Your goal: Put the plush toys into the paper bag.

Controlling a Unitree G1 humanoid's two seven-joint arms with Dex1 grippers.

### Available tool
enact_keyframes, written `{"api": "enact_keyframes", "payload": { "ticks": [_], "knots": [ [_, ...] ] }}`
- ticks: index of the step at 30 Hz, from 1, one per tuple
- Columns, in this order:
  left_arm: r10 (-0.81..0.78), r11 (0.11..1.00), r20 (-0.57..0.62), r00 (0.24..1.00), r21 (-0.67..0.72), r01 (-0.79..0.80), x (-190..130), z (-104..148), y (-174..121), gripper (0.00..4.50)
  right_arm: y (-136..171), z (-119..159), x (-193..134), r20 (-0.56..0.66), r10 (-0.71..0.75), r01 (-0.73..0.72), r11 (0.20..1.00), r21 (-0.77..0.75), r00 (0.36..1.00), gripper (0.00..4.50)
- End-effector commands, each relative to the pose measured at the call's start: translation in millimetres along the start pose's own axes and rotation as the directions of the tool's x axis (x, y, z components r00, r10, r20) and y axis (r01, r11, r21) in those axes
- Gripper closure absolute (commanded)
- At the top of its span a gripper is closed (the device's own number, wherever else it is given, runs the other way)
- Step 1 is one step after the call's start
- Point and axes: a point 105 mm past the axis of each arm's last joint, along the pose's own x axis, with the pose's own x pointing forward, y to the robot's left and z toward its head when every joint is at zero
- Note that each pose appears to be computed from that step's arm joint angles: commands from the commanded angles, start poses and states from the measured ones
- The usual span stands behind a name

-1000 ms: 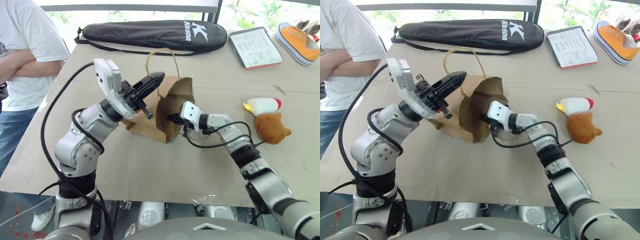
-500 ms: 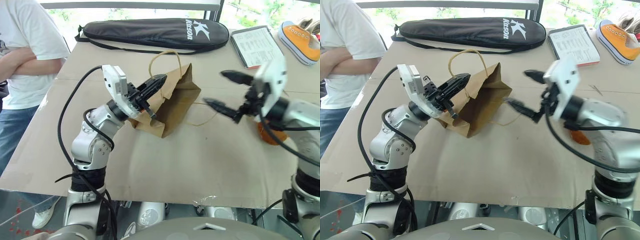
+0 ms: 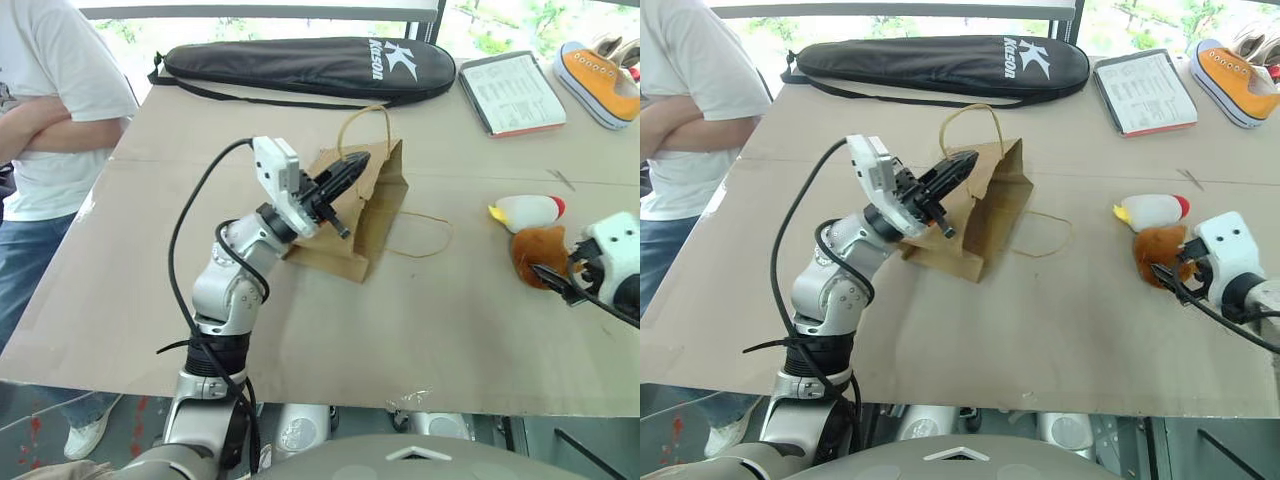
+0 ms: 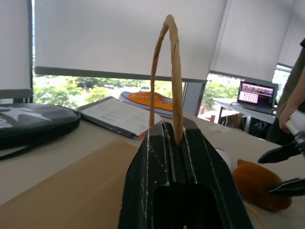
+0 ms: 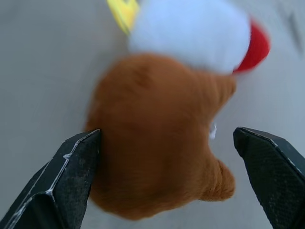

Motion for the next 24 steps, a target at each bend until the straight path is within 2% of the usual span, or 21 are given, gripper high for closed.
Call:
{"api": "enact_keyframes", "payload": {
  "ticks": [1,2,4,5,7,9,12,16,20,22,24],
  "knots": [
    [-0.044,0.999,0.042,0.998,0.017,0.043,4.1,11.0,-9.2,4.5,-10.6,-4.8,8.0,-0.013,-0.036,0.035,0.999,-0.035,0.999,0.83],
    [-0.046,0.999,0.048,0.998,0.01,0.046,3.9,12.5,-8.9,4.5,-8.6,-3.0,9.1,-0.004,-0.026,0.026,0.999,-0.037,1.0,1.22],
    [-0.051,0.999,0.053,0.997,-0.001,0.051,5.0,12.2,-11.0,4.5,-7.6,-2.6,7.9,0.008,-0.015,0.016,0.999,-0.044,1.0,2.29],
    [-0.071,0.997,0.073,0.995,-0.022,0.073,5.2,15.5,-12.1,4.5,-6.3,2.3,4.5,0.04,-0.014,0.016,0.999,-0.049,0.999,2.61],
    [-0.107,0.992,0.118,0.987,-0.057,0.114,5.3,22.1,-13.9,4.5,-4.1,17.2,-7.9,0.126,-0.004,0.01,0.999,-0.044,0.992,3.71],
    [-0.125,0.985,0.166,0.978,-0.1,0.143,5.7,28.3,-15.1,4.5,1.9,38.0,-26.0,0.245,0.035,-0.032,0.999,-0.018,0.969,4.44],
    [-0.143,0.974,0.207,0.968,-0.143,0.174,8.0,32.2,-16.9,4.5,13.2,69.7,-53.7,0.406,0.097,-0.141,0.987,0.081,0.909,4.48],
    [-0.158,0.966,0.232,0.96,-0.167,0.199,12.8,34.4,-15.7,4.5,36.2,114.0,-76.1,0.559,0.202,-0.273,0.961,0.047,0.804,4.48],
    [-0.188,0.96,0.233,0.954,-0.16,0.228,16.0,35.4,-16.3,4.5,57.7,163.3,-78.8,0.677,0.242,-0.327,0.945,-0.001,0.695,4.48],
    [-0.194,0.963,0.229,0.954,-0.142,0.23,16.6,36.4,-14.6,4.5,76.2,187.8,-80.3,0.738,0.298,-0.415,0.91,-0.026,0.606,4.48],
    [-0.197,0.965,0.223,0.955,-0.128,0.229,16.9,36.1,-13.2,4.5,94.2,201.8,-73.5,0.737,0.355,-0.458,0.886,-0.069,0.575,4.48]
  ]
}}
